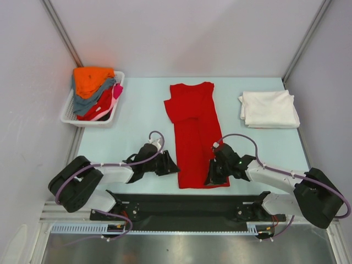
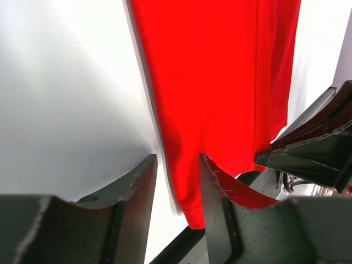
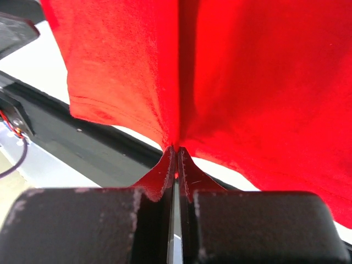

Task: Fold and stack the t-shirts
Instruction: Fold the tshirt

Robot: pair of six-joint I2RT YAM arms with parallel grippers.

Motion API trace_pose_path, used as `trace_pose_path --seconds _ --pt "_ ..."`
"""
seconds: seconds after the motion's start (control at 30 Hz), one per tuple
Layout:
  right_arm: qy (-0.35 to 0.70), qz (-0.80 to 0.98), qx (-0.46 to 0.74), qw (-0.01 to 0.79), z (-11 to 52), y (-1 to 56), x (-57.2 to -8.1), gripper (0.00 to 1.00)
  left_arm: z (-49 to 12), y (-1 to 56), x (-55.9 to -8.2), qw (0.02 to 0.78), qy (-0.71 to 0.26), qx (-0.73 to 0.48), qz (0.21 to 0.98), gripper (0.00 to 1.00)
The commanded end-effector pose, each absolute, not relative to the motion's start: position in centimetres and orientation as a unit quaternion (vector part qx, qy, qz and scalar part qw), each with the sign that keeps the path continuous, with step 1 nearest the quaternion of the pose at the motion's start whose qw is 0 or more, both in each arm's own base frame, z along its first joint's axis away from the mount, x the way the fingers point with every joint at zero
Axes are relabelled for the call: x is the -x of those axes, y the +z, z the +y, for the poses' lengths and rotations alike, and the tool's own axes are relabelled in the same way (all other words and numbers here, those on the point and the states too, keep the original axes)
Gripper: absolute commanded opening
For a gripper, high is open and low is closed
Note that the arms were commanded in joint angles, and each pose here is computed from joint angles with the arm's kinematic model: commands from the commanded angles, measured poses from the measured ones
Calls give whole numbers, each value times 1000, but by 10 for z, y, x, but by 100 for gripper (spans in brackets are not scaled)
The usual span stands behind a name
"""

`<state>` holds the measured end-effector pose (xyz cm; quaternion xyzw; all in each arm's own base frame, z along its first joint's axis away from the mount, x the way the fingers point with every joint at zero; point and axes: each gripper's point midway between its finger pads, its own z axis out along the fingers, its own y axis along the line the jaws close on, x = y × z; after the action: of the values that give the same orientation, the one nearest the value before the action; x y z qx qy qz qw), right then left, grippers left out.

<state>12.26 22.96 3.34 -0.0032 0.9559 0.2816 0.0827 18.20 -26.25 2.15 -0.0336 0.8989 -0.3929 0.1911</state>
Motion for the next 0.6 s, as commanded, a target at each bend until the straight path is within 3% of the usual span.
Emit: trace_pose_path --seconds 0.0,0.07,0.1,0.13,0.2,0.4,0.5,0.53,0.57 --pt "277 959 17 64 225 27 -113 9 -249 1 -171 175 -346 25 922 45" --pt "271 960 19 61 224 25 -113 13 -252 -1 -168 170 -344 23 923 45" --pt "270 960 20 64 223 26 -114 18 -254 -2 -165 167 -344 19 924 45" --pt "271 960 21 68 224 28 -116 31 -255 -2 -164 166 -344 19 924 45" --pt "265 960 22 81 222 31 -122 36 -259 -5 -158 159 -341 16 926 43" --pt "242 963 5 121 199 51 -143 38 -263 -13 -146 147 -340 18 929 30" --pt "221 965 -14 142 179 55 -153 38 -260 -18 -144 145 -335 19 931 13" --pt "218 965 -18 142 175 56 -153 38 -259 -17 -147 149 -331 19 932 1" --pt "225 964 -20 143 174 56 -152 38 -253 -20 -150 146 -322 21 935 0"
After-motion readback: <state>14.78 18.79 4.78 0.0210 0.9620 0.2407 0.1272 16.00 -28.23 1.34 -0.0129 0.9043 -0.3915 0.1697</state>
